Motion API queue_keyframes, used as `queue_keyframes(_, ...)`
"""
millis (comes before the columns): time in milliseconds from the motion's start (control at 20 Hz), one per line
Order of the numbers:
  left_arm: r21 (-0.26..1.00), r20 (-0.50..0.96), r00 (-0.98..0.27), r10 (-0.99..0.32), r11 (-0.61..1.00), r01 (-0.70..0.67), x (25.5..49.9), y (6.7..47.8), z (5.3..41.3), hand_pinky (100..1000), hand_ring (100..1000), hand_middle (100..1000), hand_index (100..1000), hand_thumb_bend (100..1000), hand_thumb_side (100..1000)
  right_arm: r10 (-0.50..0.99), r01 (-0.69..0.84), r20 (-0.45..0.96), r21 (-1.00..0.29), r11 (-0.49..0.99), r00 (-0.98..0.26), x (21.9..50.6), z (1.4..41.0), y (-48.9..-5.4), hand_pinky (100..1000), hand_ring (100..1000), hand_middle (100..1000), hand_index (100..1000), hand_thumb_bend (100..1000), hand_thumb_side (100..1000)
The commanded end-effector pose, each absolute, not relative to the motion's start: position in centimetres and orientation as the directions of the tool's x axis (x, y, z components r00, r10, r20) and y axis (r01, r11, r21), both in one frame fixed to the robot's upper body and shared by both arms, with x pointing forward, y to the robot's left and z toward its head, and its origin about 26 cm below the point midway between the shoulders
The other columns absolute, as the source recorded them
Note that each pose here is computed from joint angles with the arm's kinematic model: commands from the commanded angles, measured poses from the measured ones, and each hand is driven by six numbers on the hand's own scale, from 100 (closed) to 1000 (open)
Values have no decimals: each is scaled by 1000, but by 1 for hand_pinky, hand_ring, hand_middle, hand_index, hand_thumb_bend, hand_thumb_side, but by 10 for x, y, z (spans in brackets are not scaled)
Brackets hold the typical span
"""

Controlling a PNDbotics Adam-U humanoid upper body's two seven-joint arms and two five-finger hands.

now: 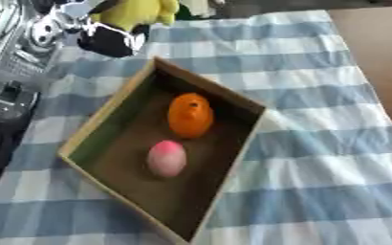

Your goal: Pick up objects on the table and place them in the box.

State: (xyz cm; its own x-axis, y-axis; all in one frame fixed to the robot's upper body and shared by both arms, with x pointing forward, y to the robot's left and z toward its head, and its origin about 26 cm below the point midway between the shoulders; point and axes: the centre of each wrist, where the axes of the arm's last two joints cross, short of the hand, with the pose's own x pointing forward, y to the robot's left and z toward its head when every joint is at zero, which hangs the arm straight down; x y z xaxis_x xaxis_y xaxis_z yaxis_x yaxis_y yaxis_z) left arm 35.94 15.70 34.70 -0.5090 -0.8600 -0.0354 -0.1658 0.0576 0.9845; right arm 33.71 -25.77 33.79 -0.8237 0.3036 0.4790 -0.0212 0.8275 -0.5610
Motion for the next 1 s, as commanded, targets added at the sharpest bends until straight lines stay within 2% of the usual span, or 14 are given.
queue_keyframes(50, 980, -75, -557, -827, 42, -194, 335, 160, 355, 475, 677, 591, 585, 100, 263, 292, -8, 444, -560, 829, -847, 331, 349, -256, 910, 801, 665, 838, 100, 790)
queue_keyframes(350, 987, -144, -598, -788, -69, -146, 314, 161, 338, 476, 647, 616, 615, 100, 250, 280, -16, 445, -554, 832, -851, 330, 349, -253, 909, 802, 665, 838, 100, 789)
queue_keyframes(650, 973, -214, -588, -780, -226, -54, 317, 166, 315, 492, 660, 636, 631, 100, 245, 278, -15, 447, -549, 835, -850, 329, 349, -253, 909, 802, 664, 837, 100, 788)
queue_keyframes(1000, 958, -224, -593, -774, -288, 13, 321, 167, 298, 494, 663, 639, 649, 100, 244, 273, -17, 445, -546, 838, -853, 328, 350, -252, 909, 802, 665, 837, 100, 787)
